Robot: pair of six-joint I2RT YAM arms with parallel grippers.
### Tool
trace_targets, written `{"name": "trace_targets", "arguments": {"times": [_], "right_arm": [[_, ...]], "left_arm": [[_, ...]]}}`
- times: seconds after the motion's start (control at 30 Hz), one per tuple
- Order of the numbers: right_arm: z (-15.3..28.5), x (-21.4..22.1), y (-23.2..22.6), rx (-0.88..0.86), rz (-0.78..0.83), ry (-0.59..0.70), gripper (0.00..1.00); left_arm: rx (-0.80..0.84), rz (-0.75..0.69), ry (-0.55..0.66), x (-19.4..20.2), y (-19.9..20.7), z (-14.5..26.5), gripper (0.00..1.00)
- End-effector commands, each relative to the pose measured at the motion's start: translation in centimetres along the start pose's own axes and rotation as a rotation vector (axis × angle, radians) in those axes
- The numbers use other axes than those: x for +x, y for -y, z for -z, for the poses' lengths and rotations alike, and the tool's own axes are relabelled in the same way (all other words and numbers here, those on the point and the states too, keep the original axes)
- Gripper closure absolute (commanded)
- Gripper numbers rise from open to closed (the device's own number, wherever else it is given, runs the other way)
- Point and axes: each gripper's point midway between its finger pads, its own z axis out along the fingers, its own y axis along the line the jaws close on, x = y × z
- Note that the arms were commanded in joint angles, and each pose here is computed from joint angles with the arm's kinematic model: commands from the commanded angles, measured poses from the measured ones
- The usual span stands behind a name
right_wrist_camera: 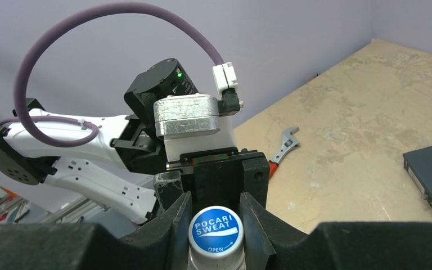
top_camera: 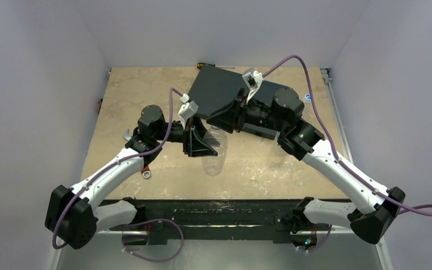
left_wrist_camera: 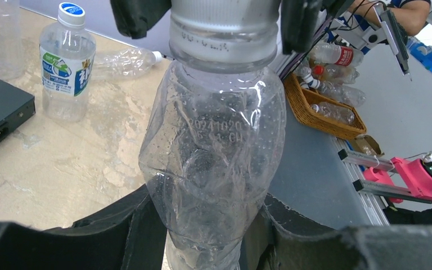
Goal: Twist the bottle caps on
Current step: Screw the bottle cap onto the plastic bottle.
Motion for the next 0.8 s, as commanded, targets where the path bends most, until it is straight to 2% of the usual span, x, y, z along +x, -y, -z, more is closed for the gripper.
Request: {"name": "trace_targets", "arguments": {"times": [0.0, 0.1, 0.3, 0.53, 0.63, 0.77], "right_arm": [[1.1, -2.3, -2.0, -0.018, 0.007, 0.068, 0.9], [0.9, -1.8, 0.5, 0.111, -0.007, 0.05, 1.0], [0.7, -0.7, 5.1, 0.401, -0.073, 0.025, 1.0], [0.3, 2.0, 10.3, 0.832, -0.149, -0.035, 1.0], [-0.4, 2.6, 11.2, 0.92, -0.155, -0.045, 1.0], [-1.2, 2.3, 11.1, 0.928, -0.164, -0.023, 1.0]], "left_arm": [[-0.096, 0.021, -0.004, 0.5, -1.8, 0.2, 1.0], [-0.251, -0.008, 0.007, -0.3, -4.2, 0.6, 1.0], [-0.587, -0.122, 0.126, -4.8, -8.3, 2.8, 1.0], [-0.805, -0.266, 0.251, -9.5, -9.3, 2.4, 1.0], [-0.879, -0.31, 0.275, -10.4, -9.4, 1.8, 1.0], [-0.922, -0.323, 0.296, -10.6, -9.8, 1.6, 1.0]]}}
